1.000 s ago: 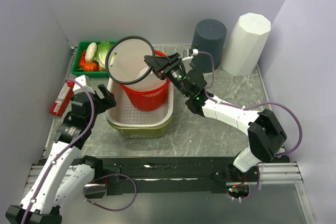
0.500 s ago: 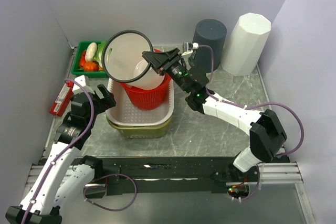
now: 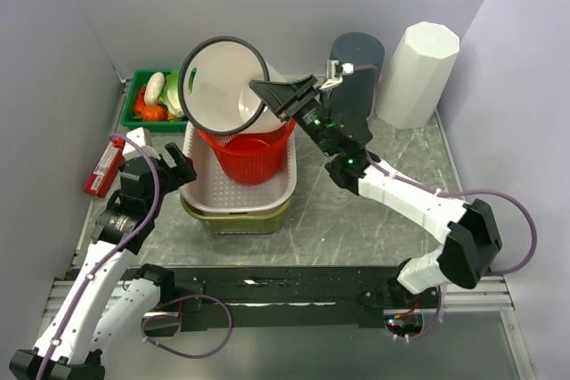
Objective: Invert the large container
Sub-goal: Pick up the container from the container, then turn the container upside down at the center of the board.
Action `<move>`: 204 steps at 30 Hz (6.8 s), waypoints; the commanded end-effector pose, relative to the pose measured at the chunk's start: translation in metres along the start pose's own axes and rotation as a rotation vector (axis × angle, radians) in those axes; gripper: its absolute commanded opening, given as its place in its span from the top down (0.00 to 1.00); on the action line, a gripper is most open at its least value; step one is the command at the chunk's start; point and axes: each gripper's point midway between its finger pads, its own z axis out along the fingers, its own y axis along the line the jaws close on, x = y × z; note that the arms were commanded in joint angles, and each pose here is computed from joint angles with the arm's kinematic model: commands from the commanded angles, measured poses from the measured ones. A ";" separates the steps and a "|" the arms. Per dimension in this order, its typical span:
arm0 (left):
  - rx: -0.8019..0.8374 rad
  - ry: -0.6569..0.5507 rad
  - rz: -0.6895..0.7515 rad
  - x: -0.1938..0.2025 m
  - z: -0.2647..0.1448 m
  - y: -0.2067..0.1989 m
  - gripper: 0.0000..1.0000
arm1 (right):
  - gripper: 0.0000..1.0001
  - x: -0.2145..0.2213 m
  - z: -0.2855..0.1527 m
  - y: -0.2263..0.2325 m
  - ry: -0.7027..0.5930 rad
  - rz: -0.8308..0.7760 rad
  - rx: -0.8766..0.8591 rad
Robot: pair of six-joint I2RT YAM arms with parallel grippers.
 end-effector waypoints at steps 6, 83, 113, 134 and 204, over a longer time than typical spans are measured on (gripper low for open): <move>0.007 -0.044 -0.016 -0.012 0.001 -0.003 0.04 | 0.83 -0.066 -0.028 0.096 -0.185 -0.235 -0.153; 0.020 -0.001 0.000 -0.003 0.006 -0.007 0.04 | 0.93 -0.115 -0.282 -0.190 0.449 -1.215 1.485; 0.021 -0.009 0.001 -0.005 0.005 -0.007 0.04 | 0.89 -0.060 -0.309 -0.293 0.900 -1.286 1.686; 0.023 -0.006 0.003 -0.004 0.005 -0.007 0.04 | 0.80 -0.037 -0.348 -0.347 0.946 -0.996 1.713; 0.022 -0.004 0.001 -0.004 0.005 -0.007 0.04 | 0.55 -0.042 -0.342 -0.337 0.983 -1.210 1.799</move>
